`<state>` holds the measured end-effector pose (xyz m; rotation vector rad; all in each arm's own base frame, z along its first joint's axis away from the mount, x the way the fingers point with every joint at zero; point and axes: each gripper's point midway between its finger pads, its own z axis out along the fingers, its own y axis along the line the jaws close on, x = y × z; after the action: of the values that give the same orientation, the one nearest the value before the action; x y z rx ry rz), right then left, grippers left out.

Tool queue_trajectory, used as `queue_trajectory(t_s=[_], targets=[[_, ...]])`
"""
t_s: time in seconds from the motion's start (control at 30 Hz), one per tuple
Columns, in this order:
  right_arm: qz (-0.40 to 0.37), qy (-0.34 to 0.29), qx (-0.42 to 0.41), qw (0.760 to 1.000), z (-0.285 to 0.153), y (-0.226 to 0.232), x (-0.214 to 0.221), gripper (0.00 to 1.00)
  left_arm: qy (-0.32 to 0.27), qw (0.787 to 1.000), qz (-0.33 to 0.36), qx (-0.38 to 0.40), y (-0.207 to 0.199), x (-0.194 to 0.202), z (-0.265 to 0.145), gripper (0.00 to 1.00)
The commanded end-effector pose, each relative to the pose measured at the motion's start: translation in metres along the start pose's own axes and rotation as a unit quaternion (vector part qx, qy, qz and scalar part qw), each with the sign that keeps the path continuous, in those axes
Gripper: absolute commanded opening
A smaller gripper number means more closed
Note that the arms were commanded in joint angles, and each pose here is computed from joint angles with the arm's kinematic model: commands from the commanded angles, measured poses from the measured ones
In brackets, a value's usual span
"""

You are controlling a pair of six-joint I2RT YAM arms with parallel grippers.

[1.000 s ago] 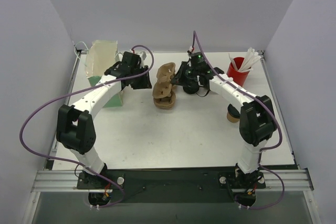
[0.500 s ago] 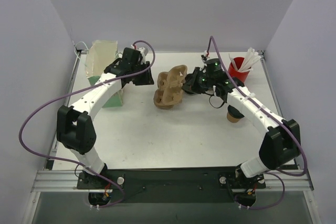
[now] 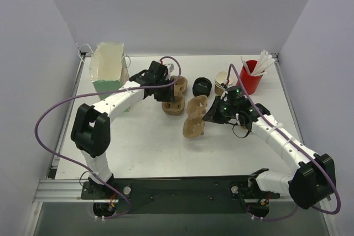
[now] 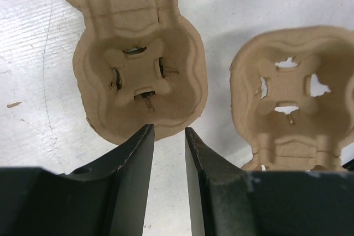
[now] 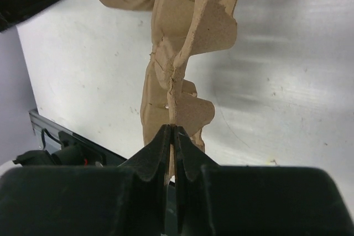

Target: Pack the takeout coffee

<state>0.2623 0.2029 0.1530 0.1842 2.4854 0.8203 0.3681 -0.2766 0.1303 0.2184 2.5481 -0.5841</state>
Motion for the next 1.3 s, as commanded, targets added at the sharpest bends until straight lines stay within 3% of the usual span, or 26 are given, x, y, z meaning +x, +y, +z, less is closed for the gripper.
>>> queue_trajectory(t_s=[0.0,0.23,0.4,0.5,0.53,0.63,0.7,0.83,0.93,1.03,1.1,1.27], targets=[[-0.002,0.031,0.006,1.0,0.002,-0.016,0.029,0.0,-0.04,0.999,-0.005,0.02,-0.011,-0.019,-0.012,0.39],[0.015,0.046,0.074,0.996,0.013,-0.064,0.046,0.0,-0.049,0.999,-0.001,0.024,-0.016,-0.025,-0.025,0.39],[0.02,0.075,0.165,0.983,0.007,-0.103,0.051,0.0,-0.068,0.997,0.006,0.032,-0.024,-0.039,-0.051,0.4],[0.01,0.077,0.195,0.978,0.0,-0.109,0.045,0.3,-0.067,0.998,0.006,0.023,-0.02,-0.045,-0.061,0.4],[0.006,0.071,0.204,0.976,-0.002,-0.11,0.041,0.49,-0.064,0.998,0.007,0.02,-0.019,-0.045,-0.062,0.4],[-0.013,0.047,0.222,0.974,-0.014,-0.105,0.022,0.64,-0.062,0.998,0.007,0.017,-0.017,-0.043,-0.067,0.4],[-0.034,0.032,0.223,0.974,-0.022,-0.093,0.011,0.64,-0.084,0.996,0.005,0.025,-0.02,-0.052,-0.085,0.4],[-0.089,-0.02,0.175,0.98,-0.02,-0.026,-0.028,0.64,-0.148,0.988,-0.021,0.024,-0.012,-0.092,-0.137,0.39],[-0.105,0.008,0.15,0.983,0.013,0.005,-0.024,0.64,-0.206,0.977,-0.054,0.013,0.005,-0.126,-0.182,0.39],[-0.105,0.031,0.134,0.985,0.05,0.02,-0.021,0.64,-0.244,0.965,-0.081,-0.046,0.037,-0.146,-0.222,0.39],[-0.106,0.047,0.111,0.987,0.061,0.034,-0.018,0.64,-0.26,0.959,-0.093,-0.069,0.05,-0.151,-0.239,0.39],[-0.137,0.096,0.107,0.98,0.099,0.049,0.013,0.63,-0.296,0.923,-0.161,-0.187,0.13,-0.149,-0.28,0.4]])
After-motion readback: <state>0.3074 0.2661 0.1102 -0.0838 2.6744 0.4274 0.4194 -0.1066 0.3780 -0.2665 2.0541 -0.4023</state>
